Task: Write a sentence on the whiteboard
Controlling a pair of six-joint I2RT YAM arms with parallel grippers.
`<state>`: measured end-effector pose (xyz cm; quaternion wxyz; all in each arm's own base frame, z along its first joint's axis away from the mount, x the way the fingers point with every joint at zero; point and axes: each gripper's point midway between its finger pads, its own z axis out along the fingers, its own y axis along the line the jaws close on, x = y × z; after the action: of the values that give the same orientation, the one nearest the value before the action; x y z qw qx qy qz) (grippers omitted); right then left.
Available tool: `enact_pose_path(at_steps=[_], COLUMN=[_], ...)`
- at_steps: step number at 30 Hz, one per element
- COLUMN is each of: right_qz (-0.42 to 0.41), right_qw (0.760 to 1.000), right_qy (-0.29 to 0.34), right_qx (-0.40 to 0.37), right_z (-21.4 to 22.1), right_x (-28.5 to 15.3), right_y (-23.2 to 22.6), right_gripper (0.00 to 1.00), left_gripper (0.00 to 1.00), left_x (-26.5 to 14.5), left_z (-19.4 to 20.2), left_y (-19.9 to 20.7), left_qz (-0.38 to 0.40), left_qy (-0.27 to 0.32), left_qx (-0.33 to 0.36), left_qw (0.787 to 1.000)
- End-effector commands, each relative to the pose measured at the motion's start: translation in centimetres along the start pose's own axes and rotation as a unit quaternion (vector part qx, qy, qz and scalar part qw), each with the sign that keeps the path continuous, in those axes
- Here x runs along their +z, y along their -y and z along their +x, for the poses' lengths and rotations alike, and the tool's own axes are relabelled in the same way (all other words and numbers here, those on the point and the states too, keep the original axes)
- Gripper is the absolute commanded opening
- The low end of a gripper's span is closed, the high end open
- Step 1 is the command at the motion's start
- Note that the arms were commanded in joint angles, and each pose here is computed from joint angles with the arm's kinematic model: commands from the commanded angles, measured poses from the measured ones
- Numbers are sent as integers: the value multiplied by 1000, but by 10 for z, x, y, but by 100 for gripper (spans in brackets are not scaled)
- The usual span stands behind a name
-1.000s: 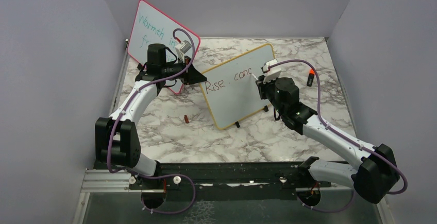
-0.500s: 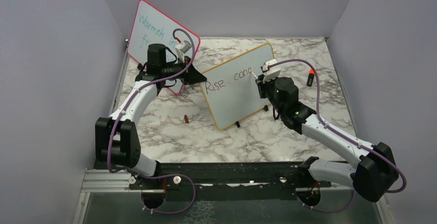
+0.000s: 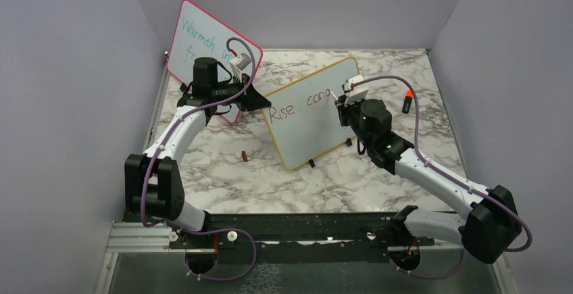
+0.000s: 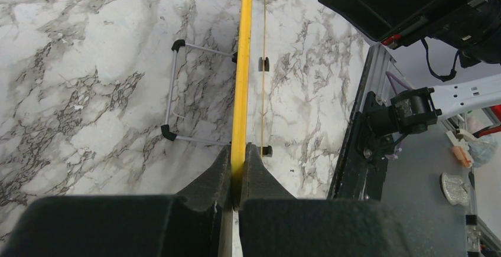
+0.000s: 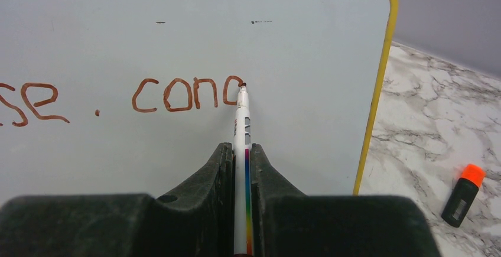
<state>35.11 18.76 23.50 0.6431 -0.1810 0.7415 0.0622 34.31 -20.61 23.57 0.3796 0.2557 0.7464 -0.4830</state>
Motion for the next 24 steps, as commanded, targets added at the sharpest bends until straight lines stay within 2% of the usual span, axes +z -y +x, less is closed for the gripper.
enact_pose_path(at_steps=[1,24], right_qz=[-5,-6], right_qw=[1000,998], right_qy=[28,-61], right_qx=[4,11], right_z=[-23,36], right_x=[4,-14], right_y=[0,-1], right_gripper=[1,1], left_gripper=[0,0], left_x=[0,0], left_z=[11,10], left_y=[-9,-10], left_qz=[-8,-10], left_qy=[-14,-13], left_qx=[1,1], left_qw=[1000,1000])
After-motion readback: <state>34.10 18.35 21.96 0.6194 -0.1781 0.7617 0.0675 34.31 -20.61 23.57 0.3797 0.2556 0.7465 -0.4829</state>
